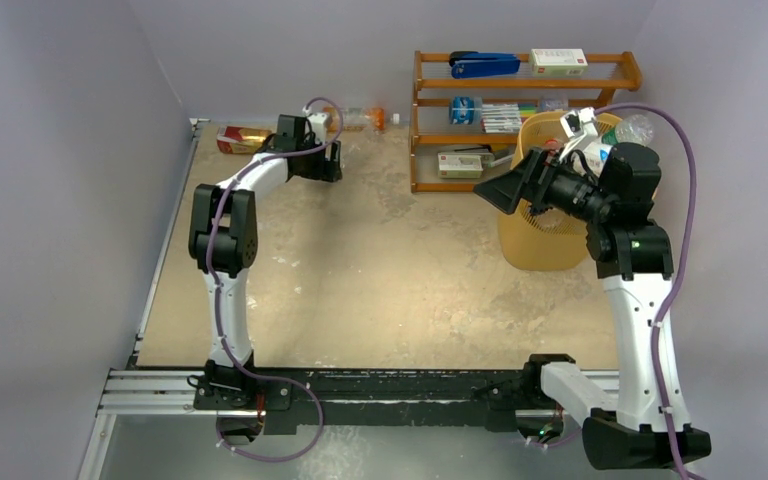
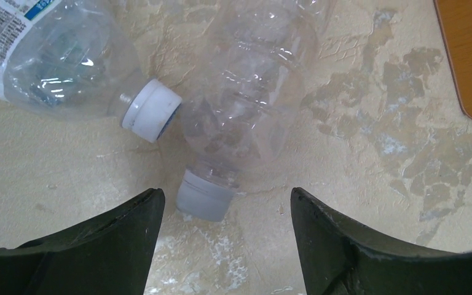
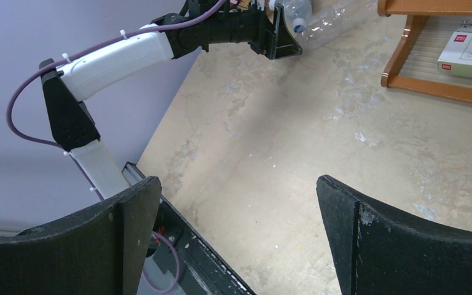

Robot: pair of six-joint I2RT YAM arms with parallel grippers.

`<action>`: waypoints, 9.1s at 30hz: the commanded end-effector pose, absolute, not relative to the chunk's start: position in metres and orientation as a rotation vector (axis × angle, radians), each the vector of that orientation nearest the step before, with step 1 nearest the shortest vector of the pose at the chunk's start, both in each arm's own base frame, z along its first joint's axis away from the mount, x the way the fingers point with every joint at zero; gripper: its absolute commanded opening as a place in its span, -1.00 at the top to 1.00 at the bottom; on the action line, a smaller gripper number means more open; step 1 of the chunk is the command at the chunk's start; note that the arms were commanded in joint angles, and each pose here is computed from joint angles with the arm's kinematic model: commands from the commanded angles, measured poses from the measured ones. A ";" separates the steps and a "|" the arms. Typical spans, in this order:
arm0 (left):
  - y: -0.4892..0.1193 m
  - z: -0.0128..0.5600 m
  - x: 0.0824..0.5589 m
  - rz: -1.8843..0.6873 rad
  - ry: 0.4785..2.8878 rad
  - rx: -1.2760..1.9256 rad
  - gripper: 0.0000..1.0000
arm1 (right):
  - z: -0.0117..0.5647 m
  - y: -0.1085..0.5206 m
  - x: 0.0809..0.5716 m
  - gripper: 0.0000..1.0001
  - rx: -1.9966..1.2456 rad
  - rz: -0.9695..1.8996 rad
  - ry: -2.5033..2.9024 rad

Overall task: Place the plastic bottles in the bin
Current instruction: Pick up the plastic bottle at the center of the board, then place the plastic bottle in the trash bin, then pick up the plastic bottle at the center of the board.

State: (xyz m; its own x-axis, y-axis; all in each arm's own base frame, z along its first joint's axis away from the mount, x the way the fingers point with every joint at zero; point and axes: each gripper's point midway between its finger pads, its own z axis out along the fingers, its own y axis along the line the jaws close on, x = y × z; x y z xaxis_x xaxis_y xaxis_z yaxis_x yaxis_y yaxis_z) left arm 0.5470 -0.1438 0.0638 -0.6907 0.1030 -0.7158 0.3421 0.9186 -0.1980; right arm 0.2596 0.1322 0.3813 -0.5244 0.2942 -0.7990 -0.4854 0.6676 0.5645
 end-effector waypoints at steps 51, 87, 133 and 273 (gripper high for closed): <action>-0.346 0.397 0.269 -1.997 1.432 0.088 0.54 | 0.397 0.142 0.276 -0.96 -0.207 0.982 1.840; -0.387 0.444 0.204 -2.179 1.347 0.194 0.52 | 0.472 0.142 0.268 -1.00 -0.200 0.985 1.632; -0.398 0.402 0.285 -2.078 1.498 0.205 -0.47 | 0.456 -0.029 0.365 0.13 0.281 0.159 1.990; -0.116 0.110 0.597 -0.406 2.070 -0.868 -0.46 | 0.472 0.105 0.303 -0.91 -0.256 0.869 1.715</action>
